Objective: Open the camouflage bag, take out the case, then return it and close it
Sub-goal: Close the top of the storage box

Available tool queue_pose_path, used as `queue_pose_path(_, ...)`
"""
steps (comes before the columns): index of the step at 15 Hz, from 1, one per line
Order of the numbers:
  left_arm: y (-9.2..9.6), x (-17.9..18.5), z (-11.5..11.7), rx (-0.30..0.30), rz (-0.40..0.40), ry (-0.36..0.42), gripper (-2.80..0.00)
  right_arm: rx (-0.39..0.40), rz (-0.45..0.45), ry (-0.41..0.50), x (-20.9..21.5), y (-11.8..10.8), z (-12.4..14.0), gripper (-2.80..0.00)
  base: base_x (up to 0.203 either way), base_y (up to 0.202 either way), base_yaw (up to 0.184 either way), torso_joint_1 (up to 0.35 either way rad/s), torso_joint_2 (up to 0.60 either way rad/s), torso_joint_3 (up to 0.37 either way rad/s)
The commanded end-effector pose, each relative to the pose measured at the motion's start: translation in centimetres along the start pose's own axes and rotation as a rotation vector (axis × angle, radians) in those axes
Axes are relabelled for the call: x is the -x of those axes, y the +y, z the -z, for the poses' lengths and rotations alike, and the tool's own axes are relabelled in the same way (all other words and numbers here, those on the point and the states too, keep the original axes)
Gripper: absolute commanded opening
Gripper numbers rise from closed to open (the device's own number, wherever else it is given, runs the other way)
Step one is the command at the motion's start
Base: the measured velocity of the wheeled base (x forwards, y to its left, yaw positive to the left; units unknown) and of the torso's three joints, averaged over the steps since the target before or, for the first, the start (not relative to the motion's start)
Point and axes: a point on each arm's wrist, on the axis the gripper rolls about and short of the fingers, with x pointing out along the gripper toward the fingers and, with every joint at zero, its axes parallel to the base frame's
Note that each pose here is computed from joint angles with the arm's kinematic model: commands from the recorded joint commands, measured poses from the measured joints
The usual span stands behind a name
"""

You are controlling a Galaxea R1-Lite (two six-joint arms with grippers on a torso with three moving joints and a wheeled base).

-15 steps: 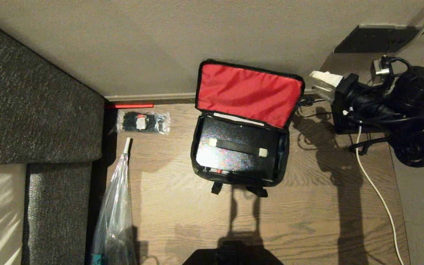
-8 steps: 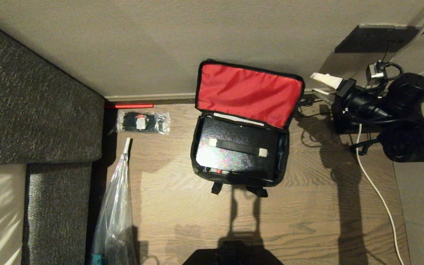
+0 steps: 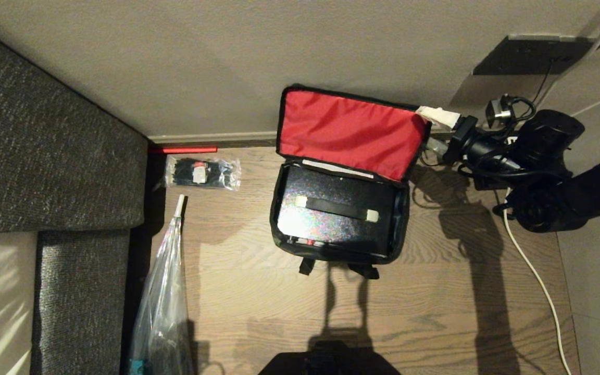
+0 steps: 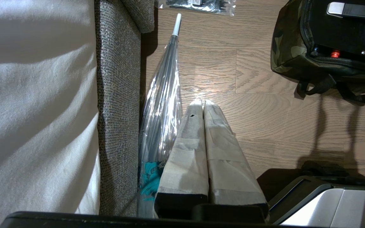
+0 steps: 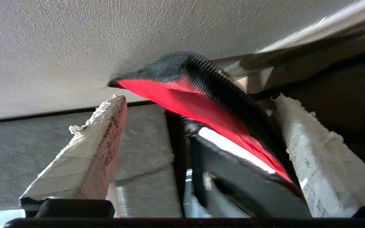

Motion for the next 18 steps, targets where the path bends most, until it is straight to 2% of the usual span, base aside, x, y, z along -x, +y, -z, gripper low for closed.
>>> queue_pose_path(1, 0.0, 0.0, 0.1, -0.001, -0.001, 0.001, -2.80, -0.025, -0.029, -0.010, 0.2, 1.6, -0.6, 0.00, 0.000, 0.000, 0.000, 0.000, 0.00, 0.000)
queue_pose_path(4, 0.0, 0.0, 0.1, -0.001, -0.001, 0.001, -2.80, -0.124, -0.054, -0.018, 0.9, 4.1, -1.3, 0.00, 0.000, 0.000, 0.000, 0.000, 0.00, 0.000)
queue_pose_path(7, 0.0, 0.0, 0.1, -0.001, -0.001, 0.001, -2.80, -0.238, -0.028, 0.006, 3.0, 6.1, -0.4, 0.00, 0.000, 0.000, 0.000, 0.000, 0.00, 0.000)
queue_pose_path(10, 0.0, 0.0, 0.1, -0.001, -0.002, 0.001, -2.80, -0.305, 0.017, 0.062, 5.9, 7.7, 1.9, 0.00, 0.000, 0.000, 0.000, 0.000, 0.00, 0.000)
queue_pose_path(13, 0.0, 0.0, 0.1, -0.001, -0.002, 0.001, -2.80, -0.374, 0.038, 0.169, 9.2, 9.8, 5.0, 0.00, 0.000, 0.000, 0.000, 0.000, 0.00, 0.000)
queue_pose_path(15, 0.0, 0.0, 0.1, -0.001, -0.001, 0.001, -2.80, -0.388, 0.022, 0.219, 10.2, 11.0, 6.4, 0.00, 0.000, 0.000, 0.000, 0.000, 0.00, 0.000)
queue_pose_path(18, 0.0, 0.0, 0.1, -0.001, -0.001, 0.001, -2.80, -0.353, -0.007, 0.226, 10.1, 11.8, 6.3, 0.00, 0.000, 0.000, 0.000, 0.000, 0.00, 0.000)
